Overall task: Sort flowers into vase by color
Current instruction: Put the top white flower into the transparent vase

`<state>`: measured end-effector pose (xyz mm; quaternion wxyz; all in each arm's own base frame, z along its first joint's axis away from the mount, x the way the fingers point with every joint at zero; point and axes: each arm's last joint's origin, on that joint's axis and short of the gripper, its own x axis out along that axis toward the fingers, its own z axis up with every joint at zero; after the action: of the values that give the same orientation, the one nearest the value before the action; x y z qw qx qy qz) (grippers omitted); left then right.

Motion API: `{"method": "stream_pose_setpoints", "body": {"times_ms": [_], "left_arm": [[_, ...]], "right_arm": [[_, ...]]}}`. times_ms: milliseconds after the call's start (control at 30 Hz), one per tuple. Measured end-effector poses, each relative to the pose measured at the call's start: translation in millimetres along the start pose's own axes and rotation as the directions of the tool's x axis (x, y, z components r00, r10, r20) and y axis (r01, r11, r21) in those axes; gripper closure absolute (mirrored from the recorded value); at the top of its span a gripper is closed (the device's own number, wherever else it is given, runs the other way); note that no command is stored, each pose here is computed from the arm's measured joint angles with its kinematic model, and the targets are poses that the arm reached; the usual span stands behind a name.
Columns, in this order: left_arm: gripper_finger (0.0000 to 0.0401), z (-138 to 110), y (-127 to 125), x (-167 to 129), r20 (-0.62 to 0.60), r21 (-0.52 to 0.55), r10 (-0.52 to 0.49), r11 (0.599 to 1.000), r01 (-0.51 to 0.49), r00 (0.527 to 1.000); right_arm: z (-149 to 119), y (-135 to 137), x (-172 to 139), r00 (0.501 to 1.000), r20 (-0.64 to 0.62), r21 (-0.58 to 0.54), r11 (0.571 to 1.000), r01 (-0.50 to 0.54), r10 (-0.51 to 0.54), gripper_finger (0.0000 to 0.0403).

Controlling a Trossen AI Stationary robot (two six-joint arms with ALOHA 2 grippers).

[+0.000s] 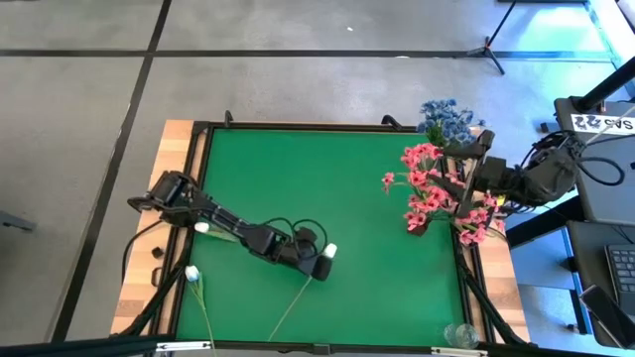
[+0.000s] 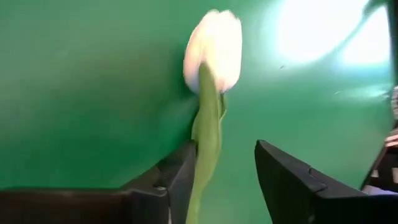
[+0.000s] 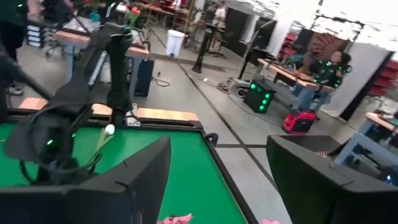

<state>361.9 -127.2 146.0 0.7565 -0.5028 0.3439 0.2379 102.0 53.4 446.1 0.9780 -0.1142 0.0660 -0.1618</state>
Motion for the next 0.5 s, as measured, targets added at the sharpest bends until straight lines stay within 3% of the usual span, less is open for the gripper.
{"method": "stream_pose_setpoints", "body": {"times_ms": [167,333,500], "left_arm": [[0.0234,14,-31,-26,0.036,0.046,-0.071,0.997,0.069,0.997],[0.0244,12,-71,-75,0.070,0.147,-0.124,0.983,0.113,0.990],[0.0246,1,-107,-127,0.156,0.208,-0.267,0.950,0.232,0.951]], "right_arm": [[9,-1,-1,0.997,0.042,0.011,0.997,-0.072,0.071,0.0139],[39,-1,-1,0.991,0.087,-0.027,0.994,-0.105,0.107,0.0139],[70,23,13,0.968,0.110,-0.062,0.974,-0.219,0.225,0.0139]]}}
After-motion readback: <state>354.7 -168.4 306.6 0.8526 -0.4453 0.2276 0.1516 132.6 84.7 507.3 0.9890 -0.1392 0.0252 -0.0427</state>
